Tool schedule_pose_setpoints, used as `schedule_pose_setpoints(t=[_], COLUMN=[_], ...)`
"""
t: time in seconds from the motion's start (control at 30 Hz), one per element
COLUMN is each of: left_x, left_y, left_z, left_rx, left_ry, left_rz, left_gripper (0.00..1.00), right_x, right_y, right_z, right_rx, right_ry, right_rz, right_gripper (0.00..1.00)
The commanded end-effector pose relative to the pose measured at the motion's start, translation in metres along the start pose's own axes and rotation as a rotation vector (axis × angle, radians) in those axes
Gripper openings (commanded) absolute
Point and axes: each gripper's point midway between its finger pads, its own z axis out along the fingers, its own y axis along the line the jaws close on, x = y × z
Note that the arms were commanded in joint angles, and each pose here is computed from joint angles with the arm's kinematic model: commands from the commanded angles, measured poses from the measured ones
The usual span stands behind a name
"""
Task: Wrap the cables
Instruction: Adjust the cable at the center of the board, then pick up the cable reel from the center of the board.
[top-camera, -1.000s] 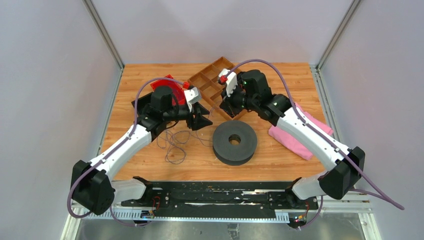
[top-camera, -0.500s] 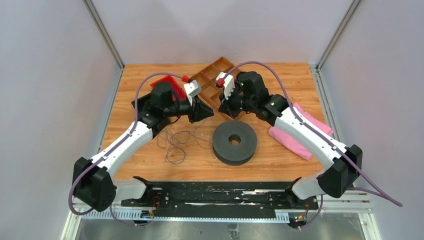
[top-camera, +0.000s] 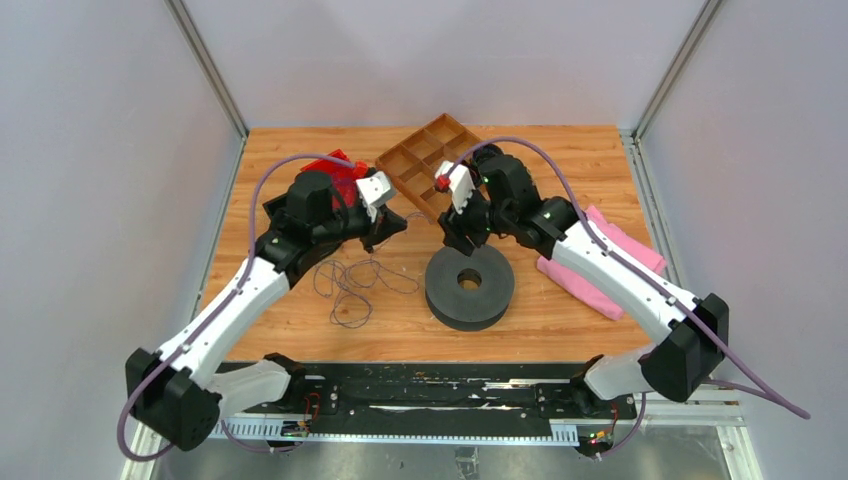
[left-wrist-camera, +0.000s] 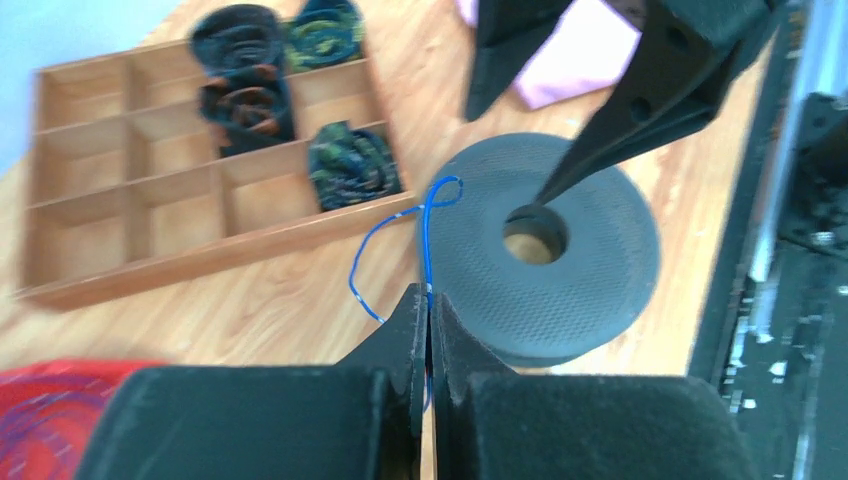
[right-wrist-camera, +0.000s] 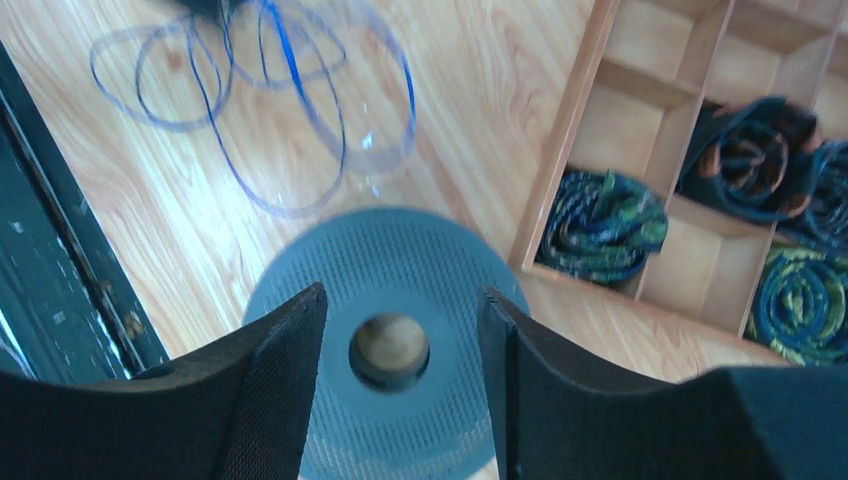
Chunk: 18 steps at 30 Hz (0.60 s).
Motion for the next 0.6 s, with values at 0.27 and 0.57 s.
schedule_pose_setpoints(t=[0.27,0.57], left_x=[0.015,0.018], left_y=[0.061,0.065], left_z=[-0.096,-0.103], left_rx=[-0.427,-0.449], left_ry=[0.153,0.147], left_rz=[0.046,0.029], left_gripper=[0.00,0.00], right_x=[0.115,0.132], right_y=[0.058,0.071], right_z=[-0.007,0.019], right_rx=[-0.245,-0.271], right_ry=[0.257,0.403], right_rz=[-0.157,-0.113], right_gripper=[0.68,0.78])
